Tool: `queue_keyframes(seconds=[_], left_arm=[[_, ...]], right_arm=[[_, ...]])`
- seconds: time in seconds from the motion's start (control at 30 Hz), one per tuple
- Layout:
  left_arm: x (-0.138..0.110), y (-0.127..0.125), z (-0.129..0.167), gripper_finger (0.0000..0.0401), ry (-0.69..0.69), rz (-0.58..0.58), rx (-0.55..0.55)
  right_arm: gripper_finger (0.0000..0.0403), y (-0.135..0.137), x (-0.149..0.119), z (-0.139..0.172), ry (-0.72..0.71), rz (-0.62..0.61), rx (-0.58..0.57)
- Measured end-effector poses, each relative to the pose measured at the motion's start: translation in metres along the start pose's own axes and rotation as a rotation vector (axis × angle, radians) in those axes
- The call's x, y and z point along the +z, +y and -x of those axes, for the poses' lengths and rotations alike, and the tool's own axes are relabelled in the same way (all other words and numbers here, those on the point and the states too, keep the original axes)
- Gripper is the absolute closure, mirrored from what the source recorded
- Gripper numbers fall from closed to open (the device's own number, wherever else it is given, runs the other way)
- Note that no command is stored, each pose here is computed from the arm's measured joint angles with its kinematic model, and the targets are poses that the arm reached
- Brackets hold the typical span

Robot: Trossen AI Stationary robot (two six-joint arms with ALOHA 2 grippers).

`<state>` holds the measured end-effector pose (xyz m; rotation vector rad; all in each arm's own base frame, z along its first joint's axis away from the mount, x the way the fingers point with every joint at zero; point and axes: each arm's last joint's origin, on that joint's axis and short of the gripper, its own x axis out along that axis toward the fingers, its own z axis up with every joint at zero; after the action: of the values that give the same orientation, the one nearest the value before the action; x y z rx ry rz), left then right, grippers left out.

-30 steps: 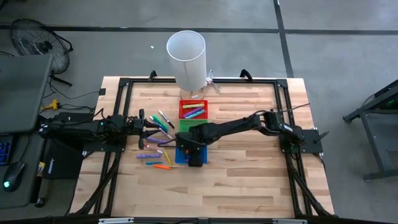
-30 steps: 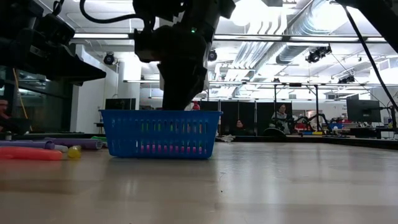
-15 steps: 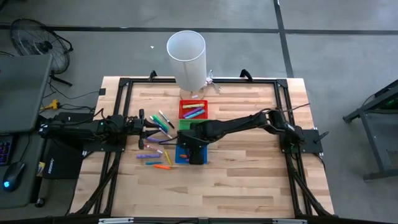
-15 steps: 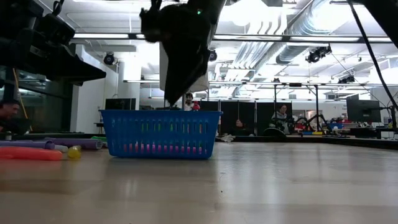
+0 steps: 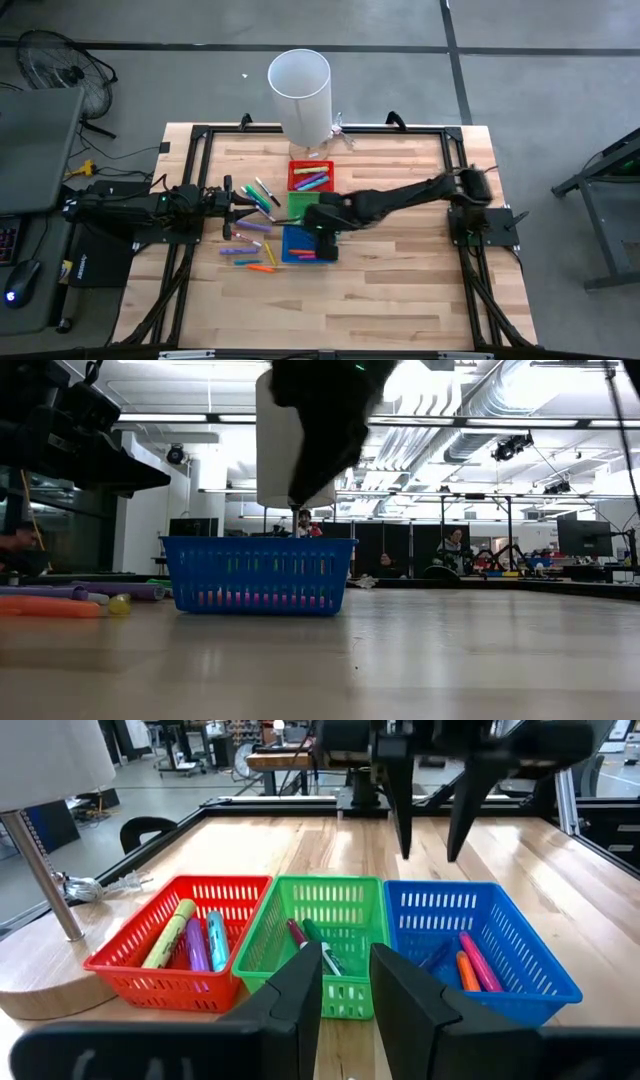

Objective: Pick & Place Markers
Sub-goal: Put the top violet highlighter into the red bin

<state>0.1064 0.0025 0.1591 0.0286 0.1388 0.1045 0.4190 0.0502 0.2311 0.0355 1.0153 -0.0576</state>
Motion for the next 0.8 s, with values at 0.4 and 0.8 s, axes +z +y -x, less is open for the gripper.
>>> queue_keyframes(seconds=[0.4, 0.8], left_arm=[[0.000, 0.000, 0.000, 0.0316, 0.000, 0.000, 0.000], [0.000, 0.000, 0.000, 0.0316, 0.000, 0.000, 0.000]], right_arm=[[0.0253, 0.002, -0.100, 0.046, -0.184, -0.112, -0.064], [0.0253, -0.021, -0.176, 0.092, -0.230, -0.285, 0.092]])
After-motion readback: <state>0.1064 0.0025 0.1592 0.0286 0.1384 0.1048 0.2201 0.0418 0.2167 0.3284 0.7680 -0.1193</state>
